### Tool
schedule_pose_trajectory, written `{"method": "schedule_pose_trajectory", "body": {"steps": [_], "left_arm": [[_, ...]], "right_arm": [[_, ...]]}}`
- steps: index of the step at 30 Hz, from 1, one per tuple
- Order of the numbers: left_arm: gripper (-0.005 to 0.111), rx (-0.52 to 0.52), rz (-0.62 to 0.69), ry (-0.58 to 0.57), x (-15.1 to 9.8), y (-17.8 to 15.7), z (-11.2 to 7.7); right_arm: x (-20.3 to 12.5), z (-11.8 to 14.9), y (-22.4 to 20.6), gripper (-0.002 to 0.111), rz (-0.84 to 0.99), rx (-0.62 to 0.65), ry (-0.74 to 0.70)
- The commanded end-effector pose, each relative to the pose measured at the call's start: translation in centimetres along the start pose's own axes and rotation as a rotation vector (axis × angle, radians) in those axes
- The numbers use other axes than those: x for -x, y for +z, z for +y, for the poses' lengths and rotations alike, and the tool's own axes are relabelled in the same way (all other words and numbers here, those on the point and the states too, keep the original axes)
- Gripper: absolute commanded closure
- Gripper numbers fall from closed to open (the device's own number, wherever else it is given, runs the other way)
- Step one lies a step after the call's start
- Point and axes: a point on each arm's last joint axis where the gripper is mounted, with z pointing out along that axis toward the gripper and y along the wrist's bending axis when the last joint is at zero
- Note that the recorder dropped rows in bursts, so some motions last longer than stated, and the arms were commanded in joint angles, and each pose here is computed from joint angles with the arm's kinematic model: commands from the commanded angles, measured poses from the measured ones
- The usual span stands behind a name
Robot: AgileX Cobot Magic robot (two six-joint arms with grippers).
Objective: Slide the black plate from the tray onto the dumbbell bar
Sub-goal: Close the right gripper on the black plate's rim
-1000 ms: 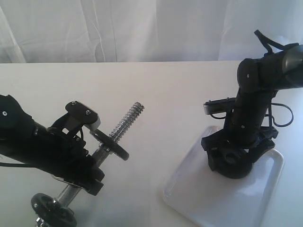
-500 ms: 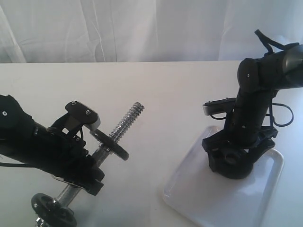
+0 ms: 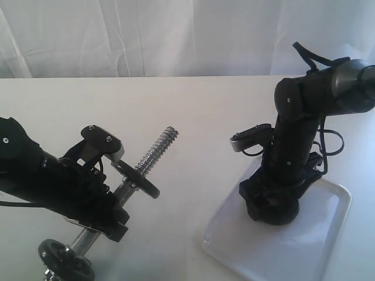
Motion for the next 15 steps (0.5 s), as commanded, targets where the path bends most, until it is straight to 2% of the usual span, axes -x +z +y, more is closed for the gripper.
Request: {"method": "schedule_pose_trajectory", "body": {"steps": [1, 3, 5, 9, 15], "left_arm": [[0.107, 0.017, -0.128, -0.036, 1.8, -1.8, -0.2], [0.107, 0.017, -0.128, -0.036, 1.8, -1.8, -0.2], [0.107, 0.017, -0.128, -0.036, 1.8, -1.8, -0.2], [0.107, 0.017, -0.128, -0.036, 1.8, -1.8, -0.2], [0.107, 0.017, -0.128, -0.036, 1.8, -1.8, -0.2]], "right_arm": [[-0.1, 0.7, 2.4, 0.050, -0.022, 0.041, 0.015], [-0.3, 0.7, 2.8, 0.037, -0.025, 0.039, 0.017], [-0.4, 0.7, 2.9, 0.032, -0.024, 0.039, 0.015], [-0.9, 0.7, 3.6, 0.032, -0.021, 0.036, -0.066], [-0.9, 0.7, 4.3, 0.028, -0.005, 0.038, -0.069]]}}
